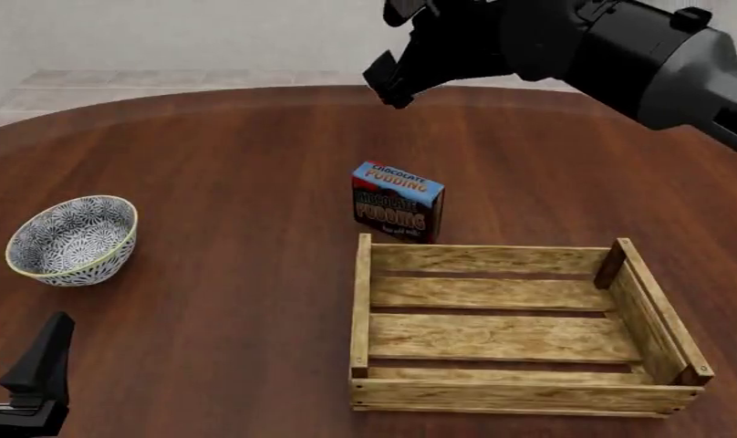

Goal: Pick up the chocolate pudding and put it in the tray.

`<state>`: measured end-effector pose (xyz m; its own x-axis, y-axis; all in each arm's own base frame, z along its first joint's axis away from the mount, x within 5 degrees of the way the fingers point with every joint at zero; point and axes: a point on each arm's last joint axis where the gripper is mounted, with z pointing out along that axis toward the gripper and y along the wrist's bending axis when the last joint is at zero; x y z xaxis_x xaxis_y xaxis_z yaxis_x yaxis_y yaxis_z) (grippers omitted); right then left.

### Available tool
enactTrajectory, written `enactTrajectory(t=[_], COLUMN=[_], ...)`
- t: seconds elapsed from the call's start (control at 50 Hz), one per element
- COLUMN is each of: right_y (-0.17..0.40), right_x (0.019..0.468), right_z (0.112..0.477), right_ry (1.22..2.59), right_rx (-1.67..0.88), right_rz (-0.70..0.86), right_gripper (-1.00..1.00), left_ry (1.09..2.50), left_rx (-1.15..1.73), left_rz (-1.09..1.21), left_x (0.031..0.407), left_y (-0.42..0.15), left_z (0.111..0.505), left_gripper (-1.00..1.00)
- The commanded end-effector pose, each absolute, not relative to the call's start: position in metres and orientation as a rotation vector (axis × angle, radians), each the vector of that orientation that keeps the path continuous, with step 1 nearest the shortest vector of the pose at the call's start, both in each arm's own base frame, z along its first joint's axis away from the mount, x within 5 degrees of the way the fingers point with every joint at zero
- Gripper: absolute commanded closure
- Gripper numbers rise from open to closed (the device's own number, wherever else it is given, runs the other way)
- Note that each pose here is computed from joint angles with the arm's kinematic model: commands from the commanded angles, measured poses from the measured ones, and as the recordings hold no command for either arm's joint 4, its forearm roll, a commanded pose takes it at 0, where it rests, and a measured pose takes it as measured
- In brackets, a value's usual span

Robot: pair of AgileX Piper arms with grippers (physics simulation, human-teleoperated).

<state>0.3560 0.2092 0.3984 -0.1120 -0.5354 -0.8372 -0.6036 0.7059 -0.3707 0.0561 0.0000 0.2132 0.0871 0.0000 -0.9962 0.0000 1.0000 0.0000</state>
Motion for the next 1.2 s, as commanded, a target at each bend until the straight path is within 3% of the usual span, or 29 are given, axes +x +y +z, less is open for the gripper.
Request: enactTrajectory(t=[0.02,1.2], right_y=[0.22,0.223], right_x=[0.354,0.374], right_z=[0.388,0.363], right_ry=[1.786,1.85], right_rx=[-0.989,-1.196], right_rz=[0.061,-0.04], right_gripper=[-1.0,-1.0], left_ry=[1.484,1.484], left_rx=[0.0,0.0], left_rz=[0.0,0.0], left_x=[0.056,0.056], left_y=[0.0,0.0], left_z=[0.213,0.213], left_gripper=[-1.0,-1.0])
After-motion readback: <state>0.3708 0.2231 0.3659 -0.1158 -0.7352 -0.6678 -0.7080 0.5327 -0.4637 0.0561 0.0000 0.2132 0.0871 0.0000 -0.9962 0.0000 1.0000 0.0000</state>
